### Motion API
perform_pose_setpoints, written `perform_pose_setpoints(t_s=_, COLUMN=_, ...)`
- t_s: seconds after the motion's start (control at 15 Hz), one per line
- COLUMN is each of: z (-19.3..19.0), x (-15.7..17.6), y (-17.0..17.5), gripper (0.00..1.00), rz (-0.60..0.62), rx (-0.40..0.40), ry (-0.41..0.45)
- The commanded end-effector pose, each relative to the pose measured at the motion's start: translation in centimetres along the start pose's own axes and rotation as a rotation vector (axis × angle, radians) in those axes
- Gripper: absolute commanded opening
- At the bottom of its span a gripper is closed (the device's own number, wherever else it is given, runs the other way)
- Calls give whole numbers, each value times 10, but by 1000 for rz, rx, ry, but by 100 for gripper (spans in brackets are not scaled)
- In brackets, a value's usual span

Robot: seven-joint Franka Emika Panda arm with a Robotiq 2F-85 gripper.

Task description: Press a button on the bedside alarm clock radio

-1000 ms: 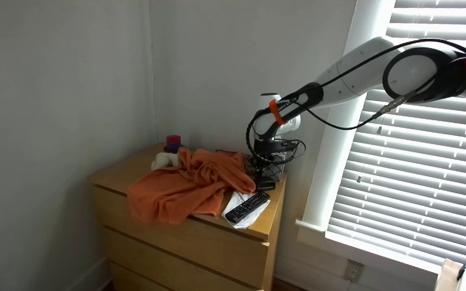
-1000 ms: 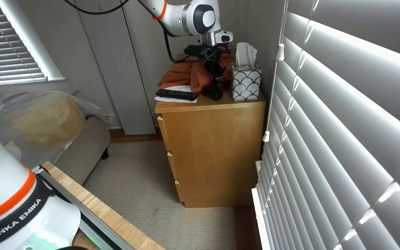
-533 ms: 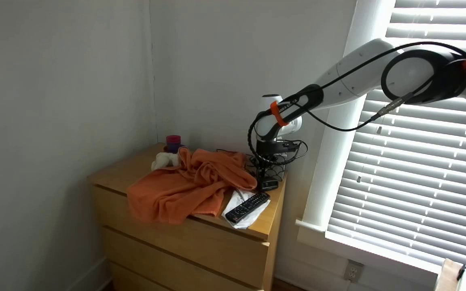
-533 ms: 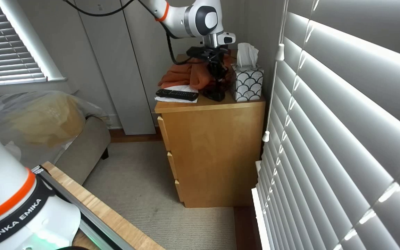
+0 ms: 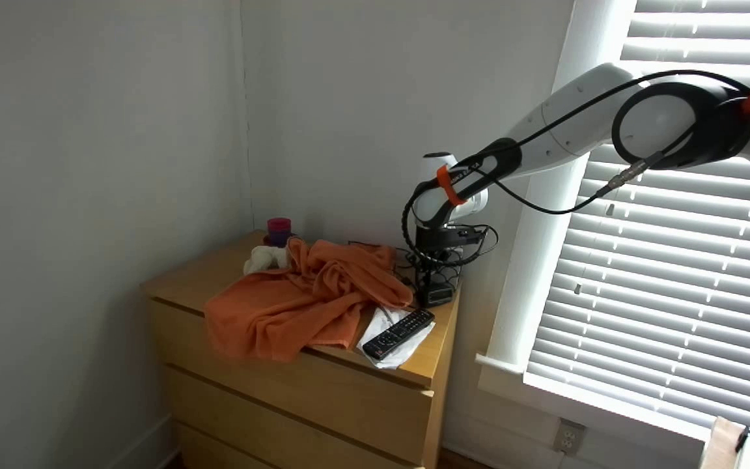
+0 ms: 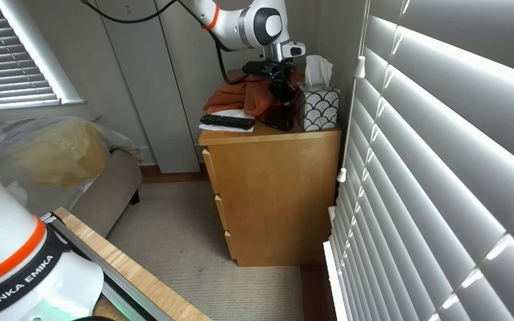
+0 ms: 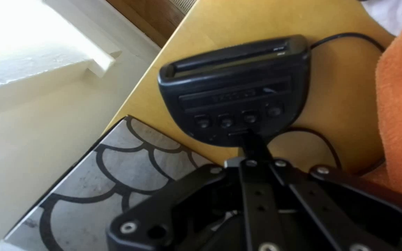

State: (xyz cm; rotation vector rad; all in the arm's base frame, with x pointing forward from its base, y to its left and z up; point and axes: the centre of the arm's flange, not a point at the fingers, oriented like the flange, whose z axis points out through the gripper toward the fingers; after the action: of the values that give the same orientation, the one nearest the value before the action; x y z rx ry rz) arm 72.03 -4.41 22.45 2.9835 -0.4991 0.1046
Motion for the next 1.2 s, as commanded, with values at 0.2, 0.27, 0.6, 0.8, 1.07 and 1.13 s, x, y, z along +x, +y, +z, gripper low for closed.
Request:
perform_pose_setpoints(t_s=0.2, z=-1, x=-17, y=-11, gripper=0, rz=-34, rx=-15, ry=1)
perform_pose_setpoints(t_s=0.27, z=-5, x=-20, y=-12, gripper=0, rz=-38, rx=-15, ry=2)
perform_pose_setpoints(t_s=0.6, z=-18, x=-31, y=-22, gripper=0, rz=-60, rx=-19, ry=6)
perform_pose_setpoints(t_s=0.8, z=-26, x=-40, y=-22, gripper=0, rz=-75, rx=-30, ry=5)
perform_pose_setpoints(t_s=1.07, z=-49, x=-66, y=-15, gripper=32, rz=-170, rx=-47, ry=-10)
perform_pose_setpoints(t_s=1.13, z=-57, x=-73, y=-12, gripper=40, rz=-196, rx=-51, ry=-4)
